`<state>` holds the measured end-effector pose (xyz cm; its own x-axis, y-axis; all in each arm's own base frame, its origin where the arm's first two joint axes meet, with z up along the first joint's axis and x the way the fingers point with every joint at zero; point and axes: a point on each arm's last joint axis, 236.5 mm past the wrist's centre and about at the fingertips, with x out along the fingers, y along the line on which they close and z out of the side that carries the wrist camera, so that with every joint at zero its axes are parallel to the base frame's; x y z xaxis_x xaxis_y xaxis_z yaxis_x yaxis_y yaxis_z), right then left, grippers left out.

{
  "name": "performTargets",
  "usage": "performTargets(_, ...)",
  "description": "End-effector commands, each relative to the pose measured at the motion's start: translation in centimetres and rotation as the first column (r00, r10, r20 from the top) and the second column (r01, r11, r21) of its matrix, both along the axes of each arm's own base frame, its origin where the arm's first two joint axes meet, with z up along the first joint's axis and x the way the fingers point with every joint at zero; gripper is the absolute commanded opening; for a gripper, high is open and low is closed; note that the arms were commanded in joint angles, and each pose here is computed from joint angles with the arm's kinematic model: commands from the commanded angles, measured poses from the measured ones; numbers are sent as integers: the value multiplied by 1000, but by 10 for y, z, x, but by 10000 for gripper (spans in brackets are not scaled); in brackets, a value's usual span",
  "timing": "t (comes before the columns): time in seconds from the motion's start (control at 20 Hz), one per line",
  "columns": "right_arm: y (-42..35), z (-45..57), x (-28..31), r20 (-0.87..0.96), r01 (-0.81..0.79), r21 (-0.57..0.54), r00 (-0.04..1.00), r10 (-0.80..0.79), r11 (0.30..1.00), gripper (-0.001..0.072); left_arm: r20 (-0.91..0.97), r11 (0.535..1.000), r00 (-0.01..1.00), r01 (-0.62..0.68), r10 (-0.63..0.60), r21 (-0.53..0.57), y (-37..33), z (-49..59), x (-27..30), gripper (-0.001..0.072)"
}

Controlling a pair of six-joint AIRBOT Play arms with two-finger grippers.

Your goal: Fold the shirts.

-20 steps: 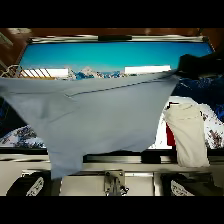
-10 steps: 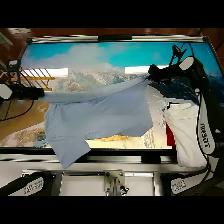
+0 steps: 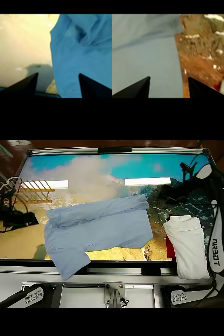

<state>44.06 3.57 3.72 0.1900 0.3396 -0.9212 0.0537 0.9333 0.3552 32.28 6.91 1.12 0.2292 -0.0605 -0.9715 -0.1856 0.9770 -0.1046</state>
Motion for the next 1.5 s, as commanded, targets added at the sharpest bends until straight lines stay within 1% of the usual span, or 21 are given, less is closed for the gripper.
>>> performTargets(0.0, -26, 1, -76, -192, -115, -25, 976, 108, 993, 584, -126, 977, 988, -114, 92, -183, -9, -29, -78, 672)
performTargets(0.05, -26, -2, -79, -184, -98, -11, 978, 94, 995, 584, -158, 962, 980, -155, 120, -227, -12, -41, -92, 672)
performTargets(0.15, -22, -8, -79, -177, -86, 7, 980, 86, 996, 584, -146, 935, 976, -201, 164, -293, -16, -57, -95, 652)
performTargets(0.2, -16, -9, -77, -168, -87, 25, 982, 90, 996, 583, -129, 928, 975, -210, 178, -307, -16, -62, -93, 569)
performTargets(0.25, -9, -8, -74, -150, -91, 46, 984, 97, 995, 583, -120, 925, 974, -221, 193, -308, -15, -67, -89, 549)
performTargets(0.35, -2, -5, -67, -116, -91, 73, 988, 99, 993, 583, -120, 918, 974, -221, 191, -329, -18, -75, -85, 549)
performTargets(0.45, -2, -5, -61, -88, -93, 71, 991, 100, 993, 583, -162, 904, 971, -224, 176, -364, -24, -87, -86, 549)
performTargets(0.6, -3, -5, -62, -77, -131, 62, 988, 136, 989, 583, -195, 878, 971, -213, 140, -430, -36, -100, -83, 531)
performTargets(0.7, -8, -7, -63, -83, -132, 43, 987, 136, 990, 583, -199, 883, 975, -178, 98, -435, -40, -108, -83, 530)
performTargets(0.9, -8, -7, -62, -83, -133, 41, 987, 136, 990, 583, -191, 890, 979, -150, 72, -432, -39, -115, -80, 528)
performTargets(1.0, -8, -7, -61, -79, -131, 40, 988, 133, 991, 583, -192, 888, 981, -104, 18, -448, -46, -113, -85, 518)
performTargets(1.05, -8, -7, -61, -76, -129, 39, 988, 132, 991, 583, -198, 891, 980, -91, 1, -446, -47, -114, -88, 495)
performTargets(1.25, -8, -7, -61, -78, -129, 40, 988, 132, 991, 583, -209, 890, 977, -67, -32, -450, -54, -116, -89, 490)
performTargets(1.3, -8, -7, -61, -79, -127, 40, 988, 129, 991, 583, -217, 889, 975, -63, -41, -454, -57, -118, -90, 425)
performTargets(1.35, -8, -8, -59, -79, -112, 40, 990, 115, 993, 583, -223, 888, 974, -60, -49, -456, -60, -121, -90, 322)
performTargets(1.45, -6, -21, -64, -126, -86, 61, 988, 93, 994, 583, -230, 887, 973, -81, -29, -455, -63, -126, -84, 52)
